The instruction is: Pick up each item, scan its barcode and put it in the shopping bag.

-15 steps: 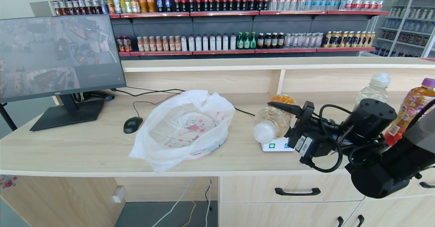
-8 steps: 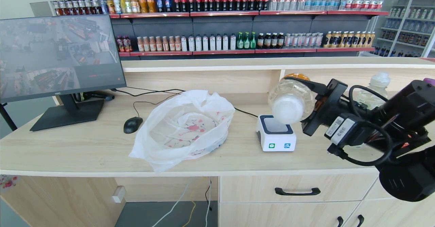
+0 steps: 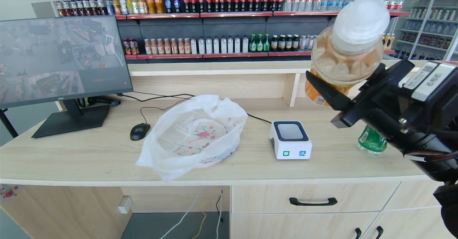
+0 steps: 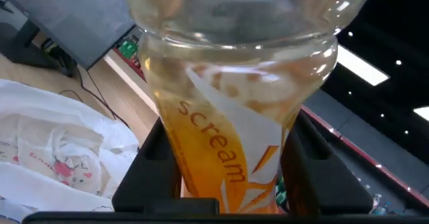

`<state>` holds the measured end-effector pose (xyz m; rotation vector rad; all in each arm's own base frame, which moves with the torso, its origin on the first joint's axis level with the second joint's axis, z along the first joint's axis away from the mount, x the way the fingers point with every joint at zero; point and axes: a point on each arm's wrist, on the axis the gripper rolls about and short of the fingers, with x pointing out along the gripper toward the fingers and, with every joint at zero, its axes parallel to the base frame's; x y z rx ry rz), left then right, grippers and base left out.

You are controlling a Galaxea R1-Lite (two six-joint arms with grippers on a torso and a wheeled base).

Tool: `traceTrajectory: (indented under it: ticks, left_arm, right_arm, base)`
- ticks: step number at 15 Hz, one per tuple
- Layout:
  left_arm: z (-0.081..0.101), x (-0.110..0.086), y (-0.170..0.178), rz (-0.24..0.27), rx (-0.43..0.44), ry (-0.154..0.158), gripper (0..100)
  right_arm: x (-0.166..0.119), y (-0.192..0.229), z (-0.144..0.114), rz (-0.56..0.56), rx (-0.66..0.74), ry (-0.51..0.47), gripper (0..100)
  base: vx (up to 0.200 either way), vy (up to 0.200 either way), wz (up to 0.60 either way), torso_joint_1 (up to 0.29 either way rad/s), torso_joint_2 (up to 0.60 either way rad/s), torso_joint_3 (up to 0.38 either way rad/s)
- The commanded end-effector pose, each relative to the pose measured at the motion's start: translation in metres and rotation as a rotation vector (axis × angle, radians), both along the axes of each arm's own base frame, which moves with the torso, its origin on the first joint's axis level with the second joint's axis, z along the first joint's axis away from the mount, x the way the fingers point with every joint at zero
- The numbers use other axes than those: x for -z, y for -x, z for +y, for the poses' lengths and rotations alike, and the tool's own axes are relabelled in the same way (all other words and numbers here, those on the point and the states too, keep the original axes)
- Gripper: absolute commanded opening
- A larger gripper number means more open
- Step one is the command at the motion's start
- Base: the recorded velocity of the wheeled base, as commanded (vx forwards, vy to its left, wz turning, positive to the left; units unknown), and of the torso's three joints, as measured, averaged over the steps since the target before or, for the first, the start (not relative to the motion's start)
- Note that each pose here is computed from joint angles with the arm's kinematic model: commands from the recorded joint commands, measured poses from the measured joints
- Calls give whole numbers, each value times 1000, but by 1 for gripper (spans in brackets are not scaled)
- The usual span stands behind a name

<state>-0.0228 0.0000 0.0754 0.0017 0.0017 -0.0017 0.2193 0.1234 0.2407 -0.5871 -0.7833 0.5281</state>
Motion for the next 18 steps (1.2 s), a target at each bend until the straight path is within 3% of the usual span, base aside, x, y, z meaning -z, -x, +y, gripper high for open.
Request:
traceTrajectory:
  ticks: [1, 6, 9, 11, 14, 18]
  left_arm:
    - [0, 0, 0, 0, 0, 0, 100]
    - [0, 0, 0, 0, 0, 0, 100]
    - [0, 0, 0, 0, 0, 0, 100]
    - [0, 0, 0, 0, 0, 0, 100]
    - [0, 0, 0, -2, 0, 2, 100]
    - [0, 0, 0, 0, 0, 2, 100]
  right_arm:
    - [-5, 15, -1, 32, -22, -70, 0]
    - [31, 18, -3, 361, -43, -241, 0]
    - [53, 26, -2, 512, -70, -280, 0]
    - [60, 22, -2, 615, -56, -391, 0]
    - [58, 13, 0, 623, 29, -499, 0]
    - [58, 8, 4, 621, 49, -515, 0]
  base:
    - [0, 0, 0, 0, 0, 0]
    - [0, 0, 0, 0, 0, 0]
    - [0, 0, 0, 0, 0, 0]
    - [0, 0, 0, 0, 0, 0]
    - [0, 0, 0, 0, 0, 0]
    - [0, 150, 0, 1, 4, 3]
